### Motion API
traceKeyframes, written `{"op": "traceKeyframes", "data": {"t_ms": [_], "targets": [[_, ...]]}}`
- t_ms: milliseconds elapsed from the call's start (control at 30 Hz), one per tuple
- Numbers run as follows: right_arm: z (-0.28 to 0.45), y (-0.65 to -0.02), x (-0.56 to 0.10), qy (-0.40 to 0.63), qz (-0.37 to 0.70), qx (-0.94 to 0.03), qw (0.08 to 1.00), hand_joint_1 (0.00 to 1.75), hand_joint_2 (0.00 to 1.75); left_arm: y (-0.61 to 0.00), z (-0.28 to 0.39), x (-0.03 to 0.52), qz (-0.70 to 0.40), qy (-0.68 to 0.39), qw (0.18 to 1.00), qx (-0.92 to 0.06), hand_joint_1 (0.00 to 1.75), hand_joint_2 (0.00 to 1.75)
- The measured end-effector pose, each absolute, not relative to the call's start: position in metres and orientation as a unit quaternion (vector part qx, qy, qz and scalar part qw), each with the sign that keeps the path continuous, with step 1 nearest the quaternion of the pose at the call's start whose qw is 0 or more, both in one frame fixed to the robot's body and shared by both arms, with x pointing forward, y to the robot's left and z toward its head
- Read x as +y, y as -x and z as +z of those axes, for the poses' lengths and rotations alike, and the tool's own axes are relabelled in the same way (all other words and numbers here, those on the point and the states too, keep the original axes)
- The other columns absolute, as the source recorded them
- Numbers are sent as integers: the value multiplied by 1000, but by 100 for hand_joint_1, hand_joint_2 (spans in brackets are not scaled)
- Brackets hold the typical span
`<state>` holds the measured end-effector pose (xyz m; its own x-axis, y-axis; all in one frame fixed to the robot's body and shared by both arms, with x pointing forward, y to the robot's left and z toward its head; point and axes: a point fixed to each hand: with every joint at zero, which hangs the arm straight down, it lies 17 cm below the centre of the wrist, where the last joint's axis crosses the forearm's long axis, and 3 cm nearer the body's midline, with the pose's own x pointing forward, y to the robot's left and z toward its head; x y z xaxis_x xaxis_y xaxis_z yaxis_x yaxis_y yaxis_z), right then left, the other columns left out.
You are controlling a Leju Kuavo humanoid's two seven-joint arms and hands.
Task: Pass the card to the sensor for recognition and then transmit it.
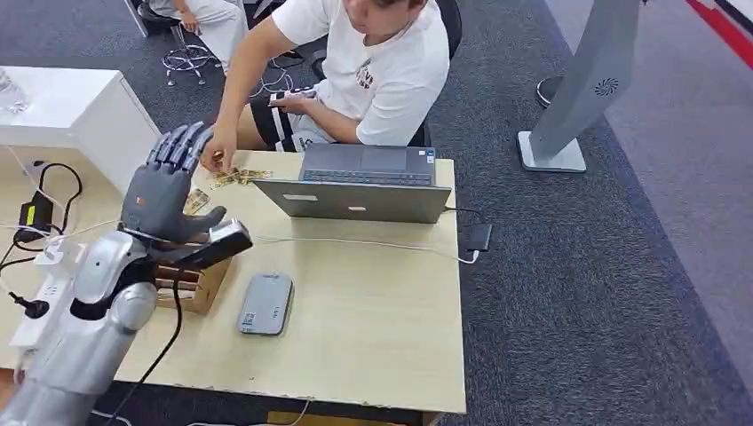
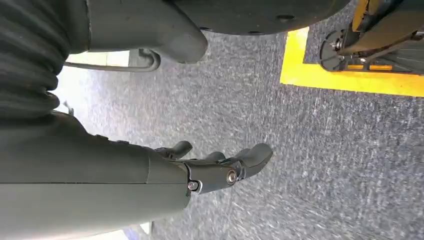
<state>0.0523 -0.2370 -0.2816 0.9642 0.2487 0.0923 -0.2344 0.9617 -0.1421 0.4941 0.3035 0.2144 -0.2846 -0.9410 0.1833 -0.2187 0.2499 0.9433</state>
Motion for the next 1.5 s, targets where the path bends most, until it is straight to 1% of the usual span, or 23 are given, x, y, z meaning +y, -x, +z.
{"op": "traceKeyframes", "data": {"t_ms": [167,367,533,833,1133,1400,1500], "targets": [[-281,-52,-236,67,117,-60,989,0,175,-437,175,319,-460,-410,428,-661,0,175],[-281,-52,-235,67,118,-60,989,0,175,-404,139,342,-512,-394,456,-612,0,175],[-281,-52,-235,67,118,-60,989,0,175,-399,133,354,-524,-399,459,-596,0,175],[-281,-53,-237,75,116,-58,989,0,175,-398,109,376,-549,-419,482,-539,0,175],[-281,-51,-237,75,120,-52,988,0,175,-395,91,400,-544,-436,509,-505,0,175],[-281,-51,-236,75,121,-52,988,0,175,-395,90,402,-543,-438,511,-503,0,175],[-281,-52,-236,75,124,-53,988,0,175,-392,81,421,-529,-444,532,-489,0,175]]}}
